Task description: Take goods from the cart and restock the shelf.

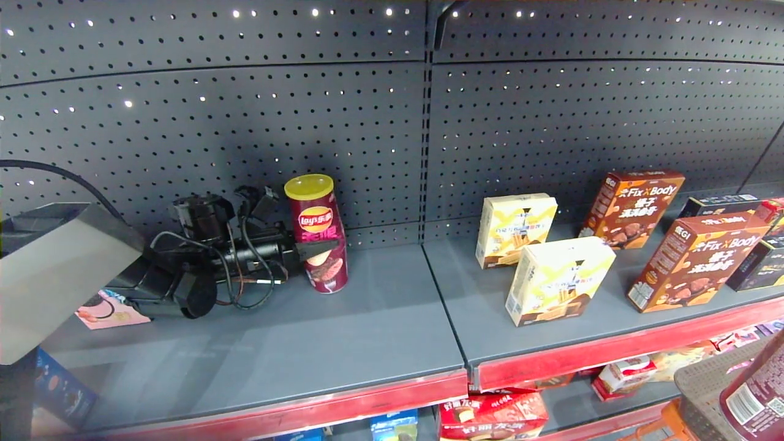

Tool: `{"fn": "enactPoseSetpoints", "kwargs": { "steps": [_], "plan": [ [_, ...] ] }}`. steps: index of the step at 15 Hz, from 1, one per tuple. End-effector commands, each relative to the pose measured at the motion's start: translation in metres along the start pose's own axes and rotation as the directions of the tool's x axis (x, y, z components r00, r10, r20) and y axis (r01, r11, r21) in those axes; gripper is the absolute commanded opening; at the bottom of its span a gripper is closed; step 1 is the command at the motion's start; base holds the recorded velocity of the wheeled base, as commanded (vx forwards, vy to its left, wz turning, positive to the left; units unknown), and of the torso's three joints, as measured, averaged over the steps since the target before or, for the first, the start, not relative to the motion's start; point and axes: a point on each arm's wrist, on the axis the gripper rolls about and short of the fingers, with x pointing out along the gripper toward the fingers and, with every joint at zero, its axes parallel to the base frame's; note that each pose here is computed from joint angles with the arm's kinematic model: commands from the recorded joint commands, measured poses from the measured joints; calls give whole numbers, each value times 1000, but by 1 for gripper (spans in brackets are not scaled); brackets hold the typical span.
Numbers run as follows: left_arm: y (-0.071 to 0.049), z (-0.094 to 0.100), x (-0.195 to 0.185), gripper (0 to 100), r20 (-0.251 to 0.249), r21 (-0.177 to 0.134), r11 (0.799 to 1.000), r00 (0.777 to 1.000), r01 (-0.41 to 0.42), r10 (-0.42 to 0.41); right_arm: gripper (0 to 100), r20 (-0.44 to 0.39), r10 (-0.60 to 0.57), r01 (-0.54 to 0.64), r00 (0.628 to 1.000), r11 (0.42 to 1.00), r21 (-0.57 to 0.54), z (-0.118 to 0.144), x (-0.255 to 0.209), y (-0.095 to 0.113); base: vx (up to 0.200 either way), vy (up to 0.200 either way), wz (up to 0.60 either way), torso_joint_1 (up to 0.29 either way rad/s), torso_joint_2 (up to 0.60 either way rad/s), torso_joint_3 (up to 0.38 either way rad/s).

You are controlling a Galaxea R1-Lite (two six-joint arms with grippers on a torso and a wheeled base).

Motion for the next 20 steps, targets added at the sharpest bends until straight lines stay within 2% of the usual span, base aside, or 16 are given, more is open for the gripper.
{"fn": "enactPoseSetpoints", "kwargs": {
  "steps": [1,2,5,8,9,10,12,14,17,20],
  "plan": [
    [-1,0,0,0,-1,-1,1000,1000,1,-1,0,-2,1,-1,1000,1000,-1,-1,0,0,0,0,0,0,0,0],
    [-2,1,-1,0,1,1,1000,1000,1,-1,0,-2,1,-1,1000,1000,-1,-1,0,0,0,0,0,0,0,0],
    [-17,21,-10,0,13,23,1000,1000,3,-3,0,-3,4,-4,1000,1000,-1,-1,1,0,0,0,0,0,0,0],
    [-56,29,-32,0,2,8,1000,1000,25,-25,0,-5,4,-4,1000,1000,1,-3,-1,0,0,0,0,0,0,0],
    [-69,30,-39,0,3,9,1000,1000,28,-28,0,-3,4,-4,1000,1000,1,-3,-1,0,0,0,0,0,0,0],
    [-74,31,-41,0,4,10,1000,1000,30,-30,0,-6,4,-4,1000,1000,0,-4,-1,0,0,0,0,0,0,0],
    [-104,37,-51,0,14,30,998,999,49,-49,0,-7,1,-1,1000,1000,1,-5,-2,0,0,0,0,0,0,0],
    [-116,38,-56,0,12,27,998,998,58,-58,0,-4,-2,2,1000,1000,1,-6,-3,0,0,0,0,0,0,0],
    [-145,38,-61,0,1,13,996,996,94,-94,0,0,-8,8,1000,1000,3,-5,-3,0,0,0,0,0,0,0],
    [-161,28,-55,0,-23,-14,992,992,125,-125,0,0,-13,13,1000,1000,4,-6,-4,0,0,0,0,0,0,0]
  ]
}}
